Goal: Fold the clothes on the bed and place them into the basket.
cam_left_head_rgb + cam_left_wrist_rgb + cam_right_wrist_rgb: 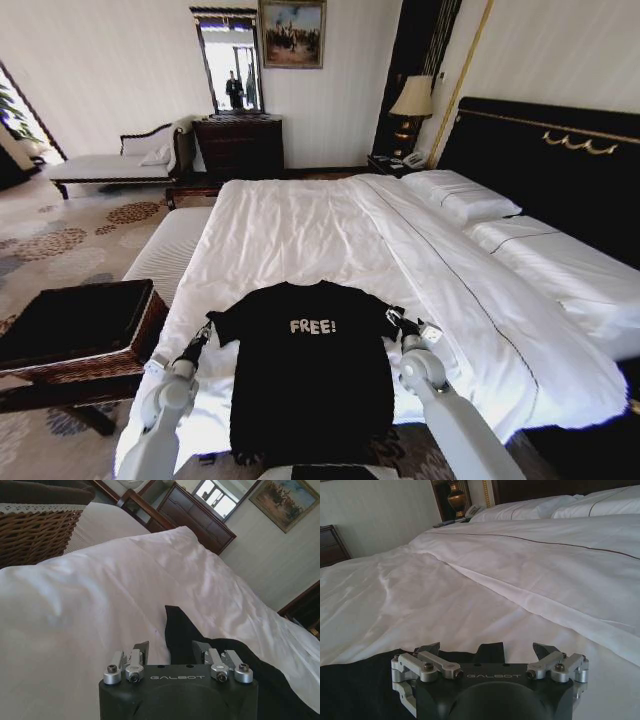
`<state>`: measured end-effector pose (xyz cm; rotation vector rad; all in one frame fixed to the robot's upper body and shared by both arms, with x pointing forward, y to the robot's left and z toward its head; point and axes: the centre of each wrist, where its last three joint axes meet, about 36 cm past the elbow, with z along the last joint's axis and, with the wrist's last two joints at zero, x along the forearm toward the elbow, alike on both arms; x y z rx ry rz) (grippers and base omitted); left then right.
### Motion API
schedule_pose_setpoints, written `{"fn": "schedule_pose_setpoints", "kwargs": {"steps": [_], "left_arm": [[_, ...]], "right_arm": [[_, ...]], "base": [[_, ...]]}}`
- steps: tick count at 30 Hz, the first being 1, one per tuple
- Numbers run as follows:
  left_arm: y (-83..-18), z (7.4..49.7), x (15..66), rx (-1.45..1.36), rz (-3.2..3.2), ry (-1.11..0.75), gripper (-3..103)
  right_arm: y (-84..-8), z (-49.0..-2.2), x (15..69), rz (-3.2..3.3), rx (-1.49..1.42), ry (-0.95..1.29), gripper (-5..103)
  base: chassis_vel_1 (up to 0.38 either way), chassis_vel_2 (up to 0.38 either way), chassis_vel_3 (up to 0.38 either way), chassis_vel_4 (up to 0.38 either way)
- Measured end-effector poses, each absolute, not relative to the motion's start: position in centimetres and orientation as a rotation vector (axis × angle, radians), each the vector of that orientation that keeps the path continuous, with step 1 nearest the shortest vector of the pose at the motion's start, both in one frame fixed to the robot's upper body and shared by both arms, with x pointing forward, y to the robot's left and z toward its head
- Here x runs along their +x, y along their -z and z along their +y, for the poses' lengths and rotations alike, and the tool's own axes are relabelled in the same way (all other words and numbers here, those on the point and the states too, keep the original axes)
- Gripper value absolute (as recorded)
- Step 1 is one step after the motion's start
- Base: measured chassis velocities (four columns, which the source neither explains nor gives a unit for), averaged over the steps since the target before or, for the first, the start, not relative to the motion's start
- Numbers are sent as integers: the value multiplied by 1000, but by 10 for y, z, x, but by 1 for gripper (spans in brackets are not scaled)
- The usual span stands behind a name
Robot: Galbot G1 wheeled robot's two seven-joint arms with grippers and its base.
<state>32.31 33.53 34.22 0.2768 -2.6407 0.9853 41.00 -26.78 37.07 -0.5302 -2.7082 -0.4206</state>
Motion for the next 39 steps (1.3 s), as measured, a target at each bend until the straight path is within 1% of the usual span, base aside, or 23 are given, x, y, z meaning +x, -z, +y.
{"fn": "schedule_pose_setpoints", "kwargs": {"steps": [2, 3, 5, 7, 8, 9, 12, 13, 15, 19, 28, 32, 39], "left_arm": [[-352, 323, 304, 265, -2638, -1002, 59], [-352, 323, 304, 265, -2638, -1002, 59], [-361, 313, 291, 248, -2640, -1023, 70], [-371, 306, 283, 238, -2649, -1013, 81], [-371, 306, 283, 238, -2649, -1013, 81], [-375, 302, 279, 249, -2659, -956, 81], [-377, 296, 268, 292, -2680, -788, 97], [-377, 296, 268, 292, -2680, -788, 97], [-378, 293, 260, 318, -2680, -758, 98], [-385, 295, 251, 363, -2691, -800, 100], [-404, 300, 252, 391, -2730, -868, 100], [-422, 296, 255, 352, -2719, -977, 100], [-437, 293, 257, 310, -2717, -1045, 100]], "right_arm": [[-369, -269, 410, -2704, -535, 419, 100], [-369, -269, 410, -2704, -535, 419, 100], [-367, -271, 411, -2695, -537, 423, 100], [-369, -275, 413, -2676, -514, 481, 100], [-369, -275, 413, -2676, -514, 481, 100], [-372, -279, 415, -2652, -487, 546, 100], [-382, -288, 422, -2586, -409, 710, 100], [-382, -288, 422, -2586, -409, 710, 100], [-385, -296, 426, -2561, -358, 778, 100], [-385, -304, 430, -2510, -299, 822, 100], [-372, -305, 441, -2490, -317, 805, 100], [-370, -314, 442, -2500, -358, 769, 100], [-365, -329, 444, -2478, -382, 766, 100]], "base": [[0, 0, 0, 0], [0, 0, 0, 0], [0, 0, 0, 0], [0, 0, 0, 0], [0, 0, 0, 0], [0, 0, 0, 0], [0, 0, 0, 0], [0, 0, 0, 0], [0, 0, 0, 0], [0, 0, 0, 0], [0, 0, 0, 0], [0, 0, 0, 0], [0, 0, 0, 0]]}}
